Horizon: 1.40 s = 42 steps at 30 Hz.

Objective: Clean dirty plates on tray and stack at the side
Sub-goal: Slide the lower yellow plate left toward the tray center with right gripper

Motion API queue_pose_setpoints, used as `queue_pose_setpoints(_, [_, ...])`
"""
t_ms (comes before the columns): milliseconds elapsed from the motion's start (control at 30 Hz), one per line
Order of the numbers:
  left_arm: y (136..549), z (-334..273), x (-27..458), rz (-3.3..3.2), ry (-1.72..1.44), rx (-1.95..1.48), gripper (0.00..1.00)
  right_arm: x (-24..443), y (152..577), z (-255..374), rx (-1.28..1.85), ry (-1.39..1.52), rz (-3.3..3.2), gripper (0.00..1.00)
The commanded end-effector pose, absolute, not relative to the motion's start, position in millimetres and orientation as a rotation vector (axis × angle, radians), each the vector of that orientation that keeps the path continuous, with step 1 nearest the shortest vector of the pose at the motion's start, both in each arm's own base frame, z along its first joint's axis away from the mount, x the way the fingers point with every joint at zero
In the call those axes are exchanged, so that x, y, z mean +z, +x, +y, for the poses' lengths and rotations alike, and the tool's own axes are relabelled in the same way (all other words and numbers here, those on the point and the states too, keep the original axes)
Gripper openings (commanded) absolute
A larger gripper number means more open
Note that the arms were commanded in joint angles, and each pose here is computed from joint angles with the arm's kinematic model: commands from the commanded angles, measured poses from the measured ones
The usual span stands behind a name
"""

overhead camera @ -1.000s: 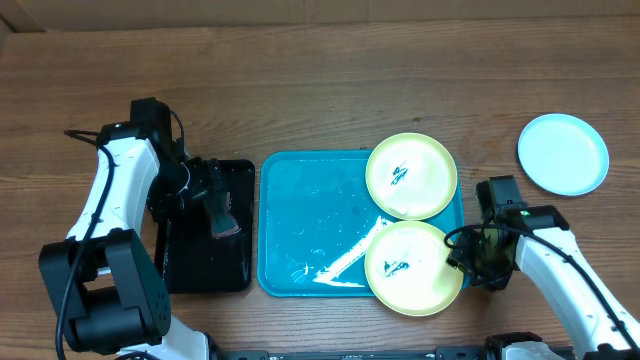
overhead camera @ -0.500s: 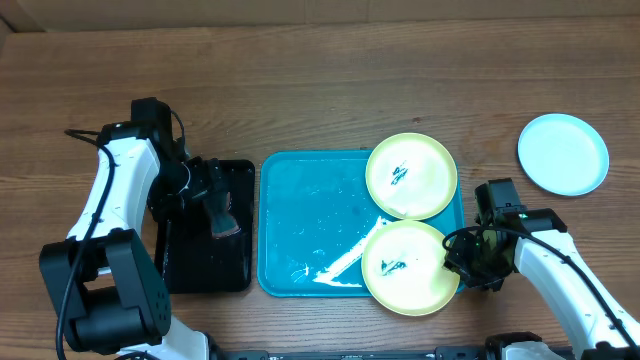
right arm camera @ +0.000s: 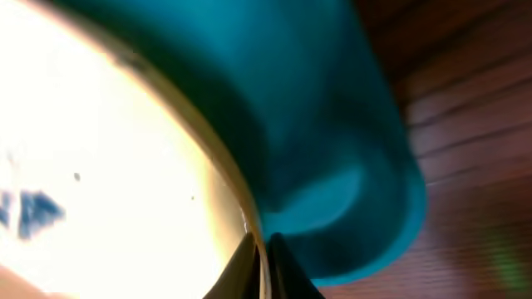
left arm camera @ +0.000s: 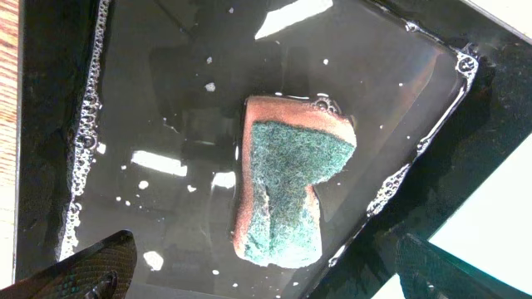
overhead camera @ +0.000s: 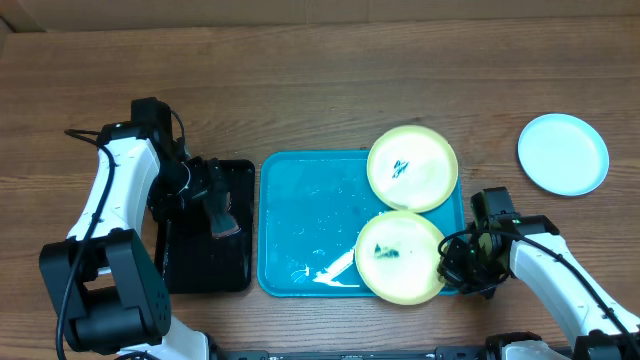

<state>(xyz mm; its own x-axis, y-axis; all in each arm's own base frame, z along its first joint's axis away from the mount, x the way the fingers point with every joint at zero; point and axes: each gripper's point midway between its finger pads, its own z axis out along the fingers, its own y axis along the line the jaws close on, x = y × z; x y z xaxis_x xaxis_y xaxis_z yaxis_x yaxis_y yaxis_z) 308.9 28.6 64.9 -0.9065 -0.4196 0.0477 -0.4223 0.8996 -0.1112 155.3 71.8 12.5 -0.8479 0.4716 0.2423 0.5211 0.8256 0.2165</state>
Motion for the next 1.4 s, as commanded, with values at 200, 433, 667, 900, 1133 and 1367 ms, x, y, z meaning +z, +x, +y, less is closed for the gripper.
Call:
queue_pose_setpoints(200, [314.2,26.6,74.2,-3.082,0.632,0.208,1.00,10.6,154.2,71.7,-0.408,-0.719,-2.848,0.04])
queue_pose_setpoints(433, [314.7,26.6,74.3,-3.083,0.633,0.208,1.00,23.1,141.9,90.2,-0.467,-0.495,-2.847,0.04])
queue_pose_setpoints(667, [315.5,26.7,74.3,-3.087,0.633,0.209,1.00,45.3,158.5,132.5,-0.520,-0.288,-2.961,0.04])
queue_pose_setpoints(900, [315.5,26.5,74.3,-3.087,0.632,0.210,1.00,47.2,210.1,160.4,-0.708,-0.226,-3.110,0.04])
queue_pose_setpoints(1133, [316.3,22.0,74.9,-3.083,0.631,0.252,1.00,19.6,219.1,172.6,-0.640,-0.057,-3.051,0.04])
queue_pose_setpoints(1367, [320.1,22.8,75.0,-3.101,0.626,0.253,0.95,24.0,242.4,183.0,-0.661,-0.050,-3.074,0.04])
